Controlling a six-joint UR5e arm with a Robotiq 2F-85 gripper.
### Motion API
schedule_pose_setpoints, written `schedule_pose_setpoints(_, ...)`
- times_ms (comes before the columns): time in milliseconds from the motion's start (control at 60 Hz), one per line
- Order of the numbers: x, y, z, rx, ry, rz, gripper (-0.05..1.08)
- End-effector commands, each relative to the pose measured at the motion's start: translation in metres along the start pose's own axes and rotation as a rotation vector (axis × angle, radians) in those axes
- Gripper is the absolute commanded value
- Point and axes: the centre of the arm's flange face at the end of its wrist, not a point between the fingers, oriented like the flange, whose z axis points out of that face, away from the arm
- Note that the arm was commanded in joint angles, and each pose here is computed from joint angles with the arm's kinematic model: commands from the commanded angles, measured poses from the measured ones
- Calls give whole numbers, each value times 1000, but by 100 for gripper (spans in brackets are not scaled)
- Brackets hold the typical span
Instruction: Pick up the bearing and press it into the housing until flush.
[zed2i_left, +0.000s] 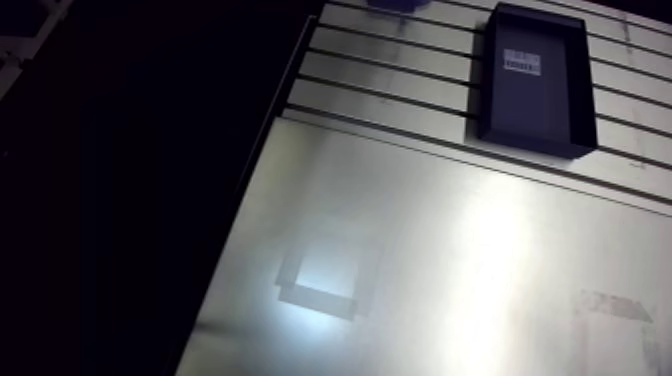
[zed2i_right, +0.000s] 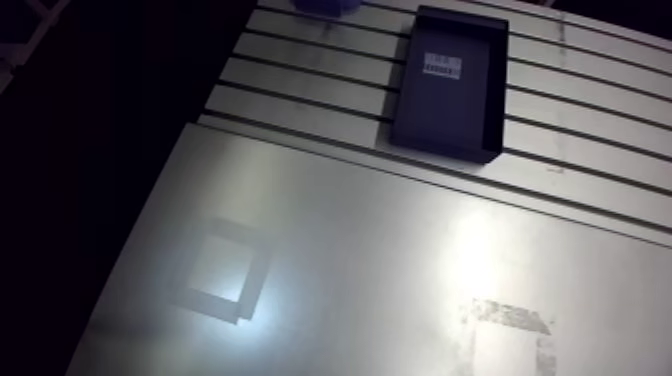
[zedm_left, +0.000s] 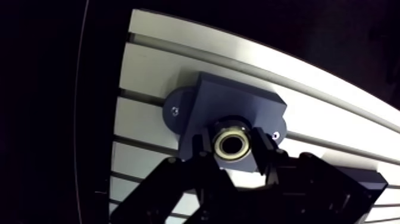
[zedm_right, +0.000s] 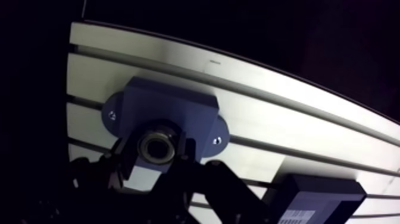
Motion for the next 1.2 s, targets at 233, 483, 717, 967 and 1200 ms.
schedule_pose_setpoints(233, 0, 0, 1, -1, -1, -3, 78)
schedule_pose_setpoints(483, 0, 0, 2, -1, -4, -3, 78)
schedule_pose_setpoints(717, 0, 0, 2, -1, -4, -3, 78)
schedule_pose_setpoints(967, 0, 0, 2, -1, -4, -3, 78)
schedule_pose_setpoints(1200, 0, 0, 2, -1, -3, -3, 78)
